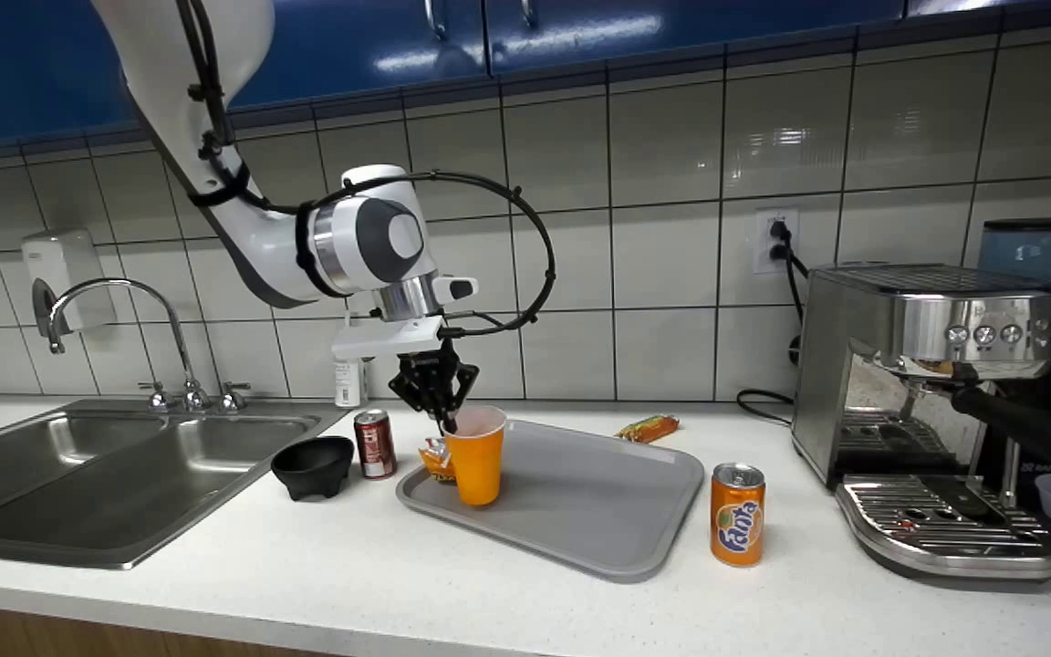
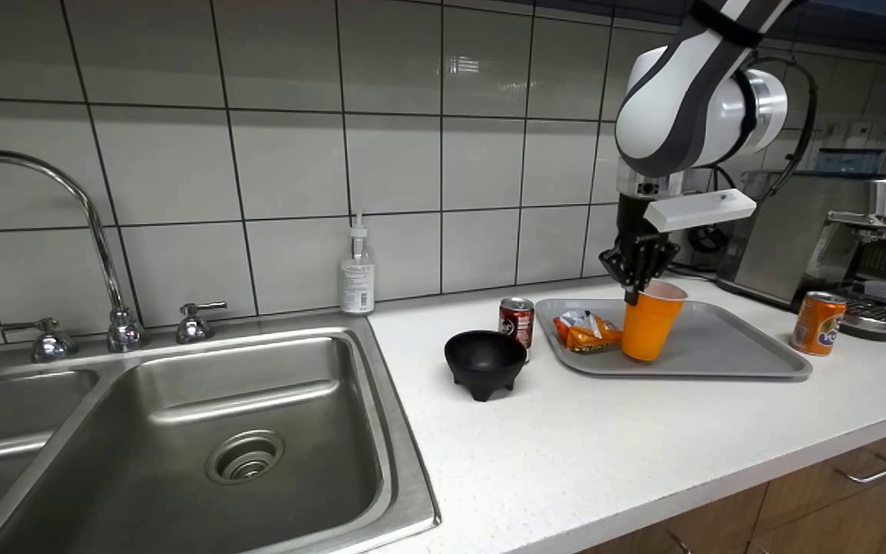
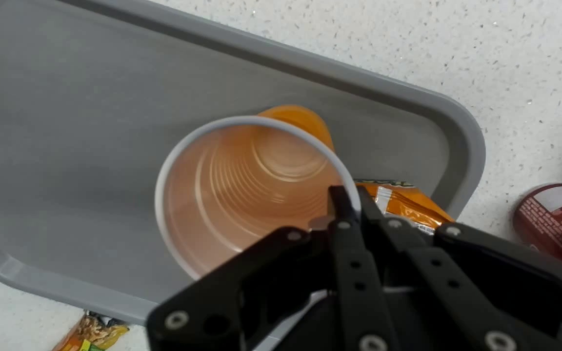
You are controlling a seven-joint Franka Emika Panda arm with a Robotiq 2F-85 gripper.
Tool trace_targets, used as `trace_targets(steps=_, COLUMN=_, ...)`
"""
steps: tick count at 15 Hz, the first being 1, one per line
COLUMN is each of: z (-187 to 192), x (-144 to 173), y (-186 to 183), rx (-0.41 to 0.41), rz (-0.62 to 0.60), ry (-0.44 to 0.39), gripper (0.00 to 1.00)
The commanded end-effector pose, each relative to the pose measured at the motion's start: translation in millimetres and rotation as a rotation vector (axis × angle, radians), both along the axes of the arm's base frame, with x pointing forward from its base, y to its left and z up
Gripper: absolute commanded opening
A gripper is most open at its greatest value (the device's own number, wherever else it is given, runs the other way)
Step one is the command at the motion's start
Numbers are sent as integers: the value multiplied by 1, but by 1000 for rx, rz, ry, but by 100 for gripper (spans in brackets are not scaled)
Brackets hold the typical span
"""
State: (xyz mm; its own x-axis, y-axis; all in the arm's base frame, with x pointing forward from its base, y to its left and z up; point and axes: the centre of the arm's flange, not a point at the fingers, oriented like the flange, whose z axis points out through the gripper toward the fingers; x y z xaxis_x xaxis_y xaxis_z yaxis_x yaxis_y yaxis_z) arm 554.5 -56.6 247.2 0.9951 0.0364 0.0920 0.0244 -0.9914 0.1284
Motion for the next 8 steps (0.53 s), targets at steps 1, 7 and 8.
trace_targets(steps=1, z=1, x=16, y=-5, rx=2, rz=15, ry=32, gripper=1)
trace_targets(steps=7, z=-3, x=20, y=-4, rx=1, rz=21, ry=48, gripper=1)
trace_targets(steps=8, z=-3, x=20, y=-4, rx=1, rz=22, ry=53, gripper=2)
